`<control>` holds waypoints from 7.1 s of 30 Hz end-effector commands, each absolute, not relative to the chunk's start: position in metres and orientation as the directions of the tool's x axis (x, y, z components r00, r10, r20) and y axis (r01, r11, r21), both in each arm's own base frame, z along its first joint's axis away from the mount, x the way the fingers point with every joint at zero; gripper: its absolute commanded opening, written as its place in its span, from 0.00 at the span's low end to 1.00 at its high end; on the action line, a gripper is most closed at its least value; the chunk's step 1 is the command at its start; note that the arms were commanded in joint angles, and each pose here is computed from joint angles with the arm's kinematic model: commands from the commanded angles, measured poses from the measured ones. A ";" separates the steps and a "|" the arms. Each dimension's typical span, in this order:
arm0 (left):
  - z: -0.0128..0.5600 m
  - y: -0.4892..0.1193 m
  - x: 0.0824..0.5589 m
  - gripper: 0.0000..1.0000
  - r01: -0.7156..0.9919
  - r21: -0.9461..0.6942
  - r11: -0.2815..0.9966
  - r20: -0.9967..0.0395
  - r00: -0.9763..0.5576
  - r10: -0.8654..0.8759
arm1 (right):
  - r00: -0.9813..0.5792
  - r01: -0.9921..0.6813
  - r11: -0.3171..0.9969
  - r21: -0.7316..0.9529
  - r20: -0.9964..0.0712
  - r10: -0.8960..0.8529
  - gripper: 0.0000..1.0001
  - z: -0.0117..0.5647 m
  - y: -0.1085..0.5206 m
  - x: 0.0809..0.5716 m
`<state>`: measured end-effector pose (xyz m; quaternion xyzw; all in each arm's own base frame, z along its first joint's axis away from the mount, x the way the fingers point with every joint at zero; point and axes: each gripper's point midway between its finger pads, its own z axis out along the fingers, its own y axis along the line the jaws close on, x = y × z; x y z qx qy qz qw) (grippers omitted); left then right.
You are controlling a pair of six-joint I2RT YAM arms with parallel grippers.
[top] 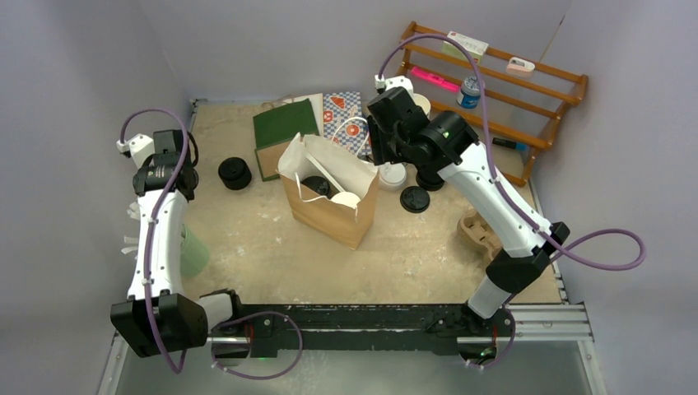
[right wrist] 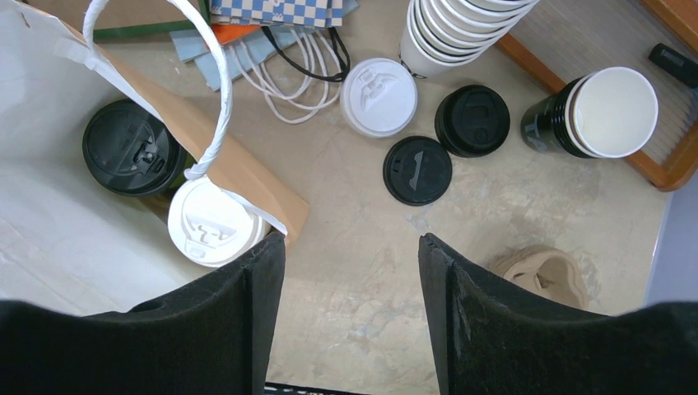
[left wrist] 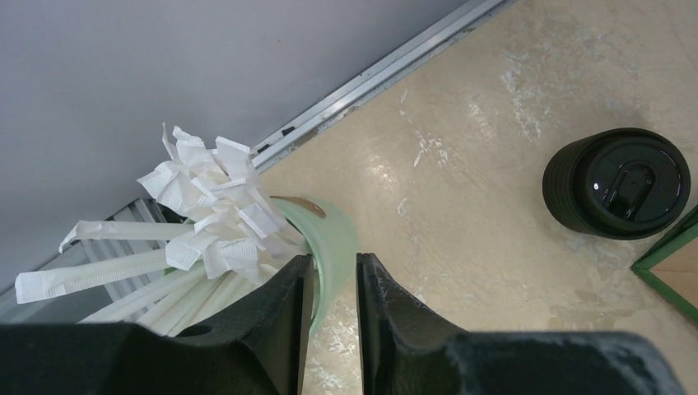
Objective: Pack the takeout coffee
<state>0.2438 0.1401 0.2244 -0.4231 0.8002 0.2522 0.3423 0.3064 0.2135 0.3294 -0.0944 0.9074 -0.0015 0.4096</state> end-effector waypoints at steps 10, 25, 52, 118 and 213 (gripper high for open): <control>0.253 0.137 0.236 0.43 -0.855 0.085 0.512 -0.761 -0.387 -0.520 | -0.651 -0.169 0.983 -0.068 -0.741 -0.163 0.63 0.330 0.209 0.301; 0.246 0.129 0.225 0.42 -0.848 0.081 0.524 -0.732 -0.407 -0.546 | -0.655 -0.180 0.982 -0.059 -0.737 -0.164 0.63 0.326 0.211 0.299; 0.245 0.145 0.226 0.14 -0.845 0.169 0.508 -0.760 -0.440 -0.478 | -0.668 -0.180 0.982 -0.057 -0.726 -0.165 0.63 0.324 0.212 0.298; 0.442 -0.146 0.286 0.00 0.389 -0.731 0.561 -0.648 -0.653 -0.392 | -0.422 -0.093 0.992 -0.085 -0.899 -0.116 0.63 0.392 0.180 0.319; 0.387 -0.261 0.328 0.05 0.045 -0.828 0.558 -0.407 -0.734 -0.544 | -0.584 -0.370 0.904 0.217 -0.811 -0.044 0.23 0.366 0.233 0.293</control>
